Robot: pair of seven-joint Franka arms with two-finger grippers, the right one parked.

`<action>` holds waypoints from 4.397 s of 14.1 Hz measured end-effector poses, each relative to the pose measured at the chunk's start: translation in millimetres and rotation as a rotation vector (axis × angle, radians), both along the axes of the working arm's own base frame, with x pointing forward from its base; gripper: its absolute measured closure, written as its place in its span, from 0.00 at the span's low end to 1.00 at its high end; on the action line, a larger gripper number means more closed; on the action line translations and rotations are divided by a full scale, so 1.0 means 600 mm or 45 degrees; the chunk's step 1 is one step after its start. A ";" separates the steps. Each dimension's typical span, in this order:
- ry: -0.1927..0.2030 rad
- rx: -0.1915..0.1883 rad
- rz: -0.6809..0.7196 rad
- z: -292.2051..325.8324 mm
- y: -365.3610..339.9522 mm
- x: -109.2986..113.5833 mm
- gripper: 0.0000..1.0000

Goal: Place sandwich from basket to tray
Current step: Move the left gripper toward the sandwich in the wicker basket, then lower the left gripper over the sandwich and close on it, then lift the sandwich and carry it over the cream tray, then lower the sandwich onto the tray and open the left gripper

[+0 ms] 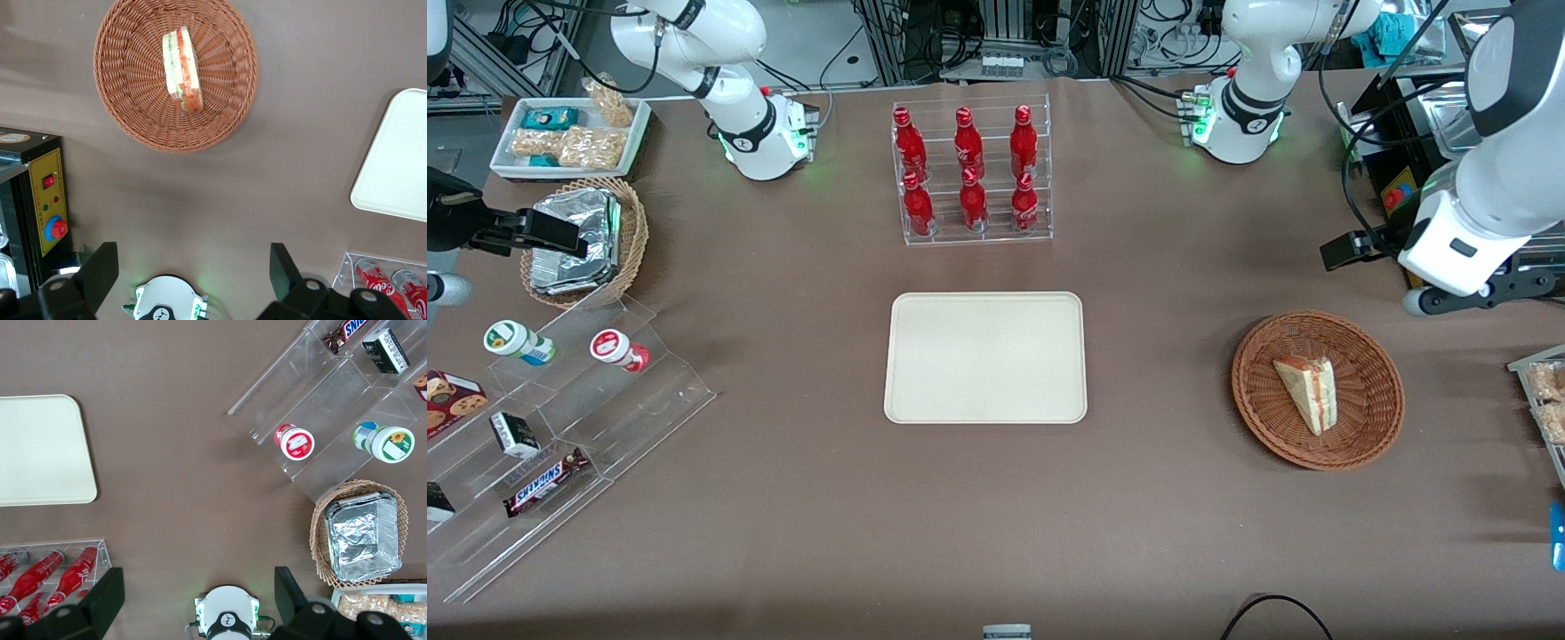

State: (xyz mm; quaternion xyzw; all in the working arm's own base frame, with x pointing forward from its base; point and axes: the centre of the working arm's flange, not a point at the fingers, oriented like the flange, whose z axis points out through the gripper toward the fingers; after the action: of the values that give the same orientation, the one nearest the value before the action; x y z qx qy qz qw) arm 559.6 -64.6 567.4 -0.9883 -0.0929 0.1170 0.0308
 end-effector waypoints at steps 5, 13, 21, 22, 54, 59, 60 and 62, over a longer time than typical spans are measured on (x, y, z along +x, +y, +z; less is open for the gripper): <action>0.010 -0.017 0.092 -0.114 0.068 0.059 0.00; -0.207 -0.034 0.147 -0.379 0.108 0.056 0.00; -0.226 -0.040 0.207 -0.474 0.142 0.066 0.00; -0.231 -0.041 0.215 -0.487 0.142 0.066 0.00; -0.029 -0.163 -0.151 -0.456 -0.624 -0.034 0.84; -0.046 -0.214 -0.186 -0.490 -0.743 -0.079 0.81; -0.060 -0.226 -0.181 -0.504 -0.771 -0.096 0.80; -0.060 -0.231 -0.181 -0.537 -0.804 -0.120 0.80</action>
State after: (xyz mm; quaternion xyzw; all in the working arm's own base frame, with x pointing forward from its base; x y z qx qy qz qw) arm 487.8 -546.8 245.3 -0.9936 -0.0124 0.0992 -0.0529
